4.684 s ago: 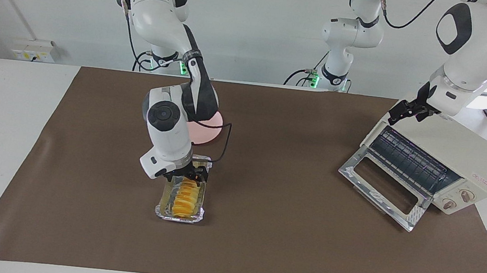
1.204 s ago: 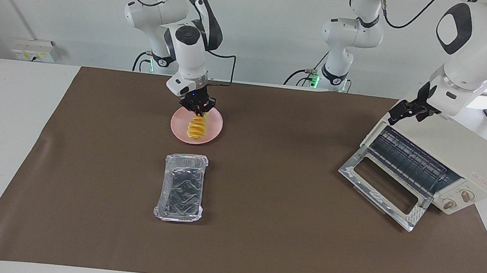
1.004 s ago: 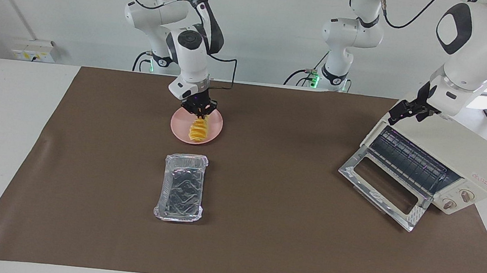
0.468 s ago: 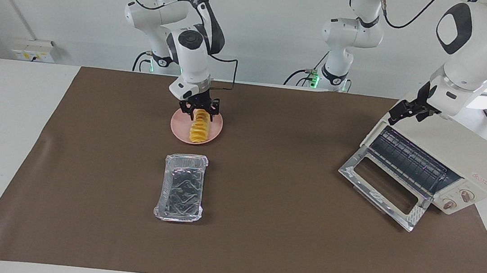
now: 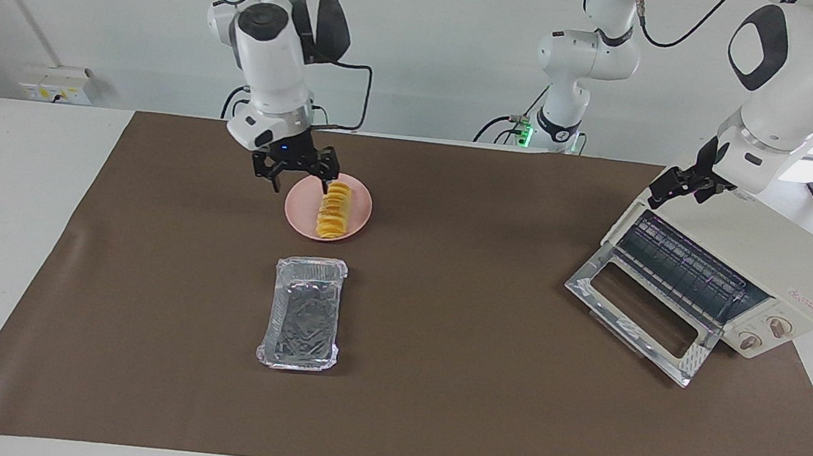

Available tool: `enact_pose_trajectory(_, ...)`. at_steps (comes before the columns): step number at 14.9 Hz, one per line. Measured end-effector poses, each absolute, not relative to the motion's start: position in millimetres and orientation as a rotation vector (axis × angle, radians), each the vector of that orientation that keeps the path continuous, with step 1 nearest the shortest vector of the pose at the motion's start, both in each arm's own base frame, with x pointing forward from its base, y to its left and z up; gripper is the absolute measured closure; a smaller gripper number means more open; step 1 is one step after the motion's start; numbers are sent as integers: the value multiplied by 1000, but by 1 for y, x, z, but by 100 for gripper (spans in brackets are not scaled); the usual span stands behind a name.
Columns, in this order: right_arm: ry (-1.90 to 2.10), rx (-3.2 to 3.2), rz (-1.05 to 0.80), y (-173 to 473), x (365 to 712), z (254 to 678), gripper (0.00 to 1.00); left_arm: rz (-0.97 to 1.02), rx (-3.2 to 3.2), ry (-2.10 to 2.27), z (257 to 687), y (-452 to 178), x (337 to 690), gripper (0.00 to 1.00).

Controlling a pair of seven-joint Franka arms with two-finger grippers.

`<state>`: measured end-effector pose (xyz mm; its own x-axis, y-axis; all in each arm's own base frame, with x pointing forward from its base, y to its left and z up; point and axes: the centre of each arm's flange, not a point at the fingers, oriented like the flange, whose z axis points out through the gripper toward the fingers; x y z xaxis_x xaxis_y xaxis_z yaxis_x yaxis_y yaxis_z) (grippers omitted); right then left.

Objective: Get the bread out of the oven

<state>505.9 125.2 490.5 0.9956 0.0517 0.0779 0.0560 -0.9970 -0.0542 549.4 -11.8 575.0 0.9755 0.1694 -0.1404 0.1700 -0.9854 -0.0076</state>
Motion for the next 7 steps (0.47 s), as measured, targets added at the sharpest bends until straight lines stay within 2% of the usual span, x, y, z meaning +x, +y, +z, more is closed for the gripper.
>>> enact_pose_trajectory(3,-205,-3083,-95,63,520,541,0,-221,3118,268,575,-12,549,0)
enact_pose_trajectory(7,-242,-3068,66,34,512,577,0,-221,3118,268,575,-12,549,0)
